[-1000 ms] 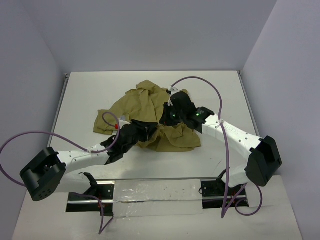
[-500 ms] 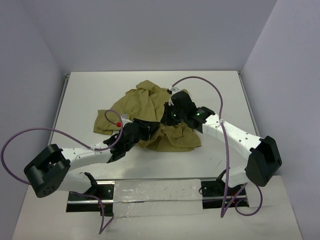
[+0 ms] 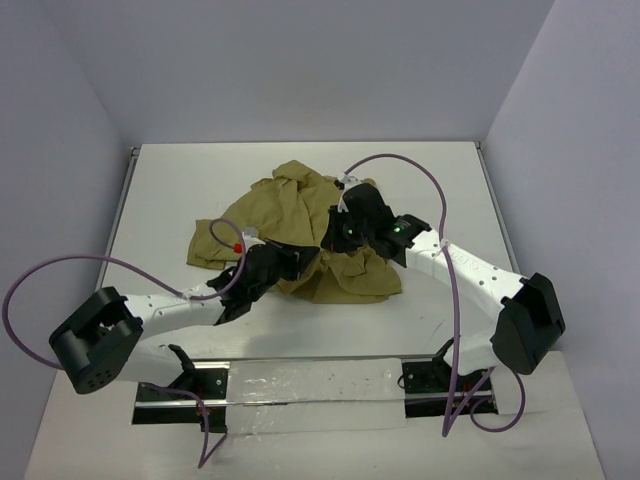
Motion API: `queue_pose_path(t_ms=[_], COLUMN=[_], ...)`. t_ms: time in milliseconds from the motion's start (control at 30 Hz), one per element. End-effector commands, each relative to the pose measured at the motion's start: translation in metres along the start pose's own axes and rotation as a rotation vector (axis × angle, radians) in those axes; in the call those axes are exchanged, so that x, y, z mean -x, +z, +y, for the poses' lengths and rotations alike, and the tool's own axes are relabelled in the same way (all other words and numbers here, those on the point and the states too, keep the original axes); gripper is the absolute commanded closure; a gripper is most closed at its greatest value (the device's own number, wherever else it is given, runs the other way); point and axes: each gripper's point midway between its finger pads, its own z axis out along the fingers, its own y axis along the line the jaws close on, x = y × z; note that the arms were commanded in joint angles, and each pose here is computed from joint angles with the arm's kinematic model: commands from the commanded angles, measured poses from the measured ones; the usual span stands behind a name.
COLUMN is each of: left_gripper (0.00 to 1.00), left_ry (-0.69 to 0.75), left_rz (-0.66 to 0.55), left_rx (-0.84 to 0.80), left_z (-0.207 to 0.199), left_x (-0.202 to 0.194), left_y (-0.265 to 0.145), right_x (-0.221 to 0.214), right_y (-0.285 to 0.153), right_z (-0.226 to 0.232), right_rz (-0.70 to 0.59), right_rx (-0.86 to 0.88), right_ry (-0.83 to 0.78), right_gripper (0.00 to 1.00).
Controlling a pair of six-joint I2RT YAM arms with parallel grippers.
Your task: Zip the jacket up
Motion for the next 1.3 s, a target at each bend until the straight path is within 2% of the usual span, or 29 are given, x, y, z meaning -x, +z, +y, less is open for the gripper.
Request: queue_pose_path(t_ms=[0, 100, 367, 600, 1033, 1267], left_gripper=[1.00, 1.00, 1.00, 1.00, 1.00, 1.00], left_ry=[-0.006, 0.034, 0.224, 0.302, 0.421, 0.455], left_rz=[0.019, 0.032, 0.245, 0.334, 0.407, 0.447], left_rx=[-0.103, -0.136, -0.230, -0.287, -0.361, -0.355], left_z=[-0.028, -0.032, -0.048, -0.056, -0.070, -0.055], left_x=[0.002, 0.004, -0.017, -0.033, -0.047, -0.050], left_y=[-0.010, -0.015, -0.018, -0.021, -0.035, -0.046], right_x=[0.012, 0.012, 0.017, 0.032, 0.041, 0.047], right_y=[-0.011, -0.010, -0.002, 0.010, 0.042, 0.045], right_z=[0.010, 0.011, 0.016, 0.024, 0.015, 0.010], right_rz=[-0.047, -0.045, -0.031, -0.026, 0.016, 0.006], right_rx=[0.039, 0.042, 0.058, 0.077, 0.053, 0.062], right_ry=[-0.015, -0.016, -0.039, -0.018, 0.062, 0.104], right_gripper=[1.00, 1.00, 1.00, 1.00, 1.00, 1.00])
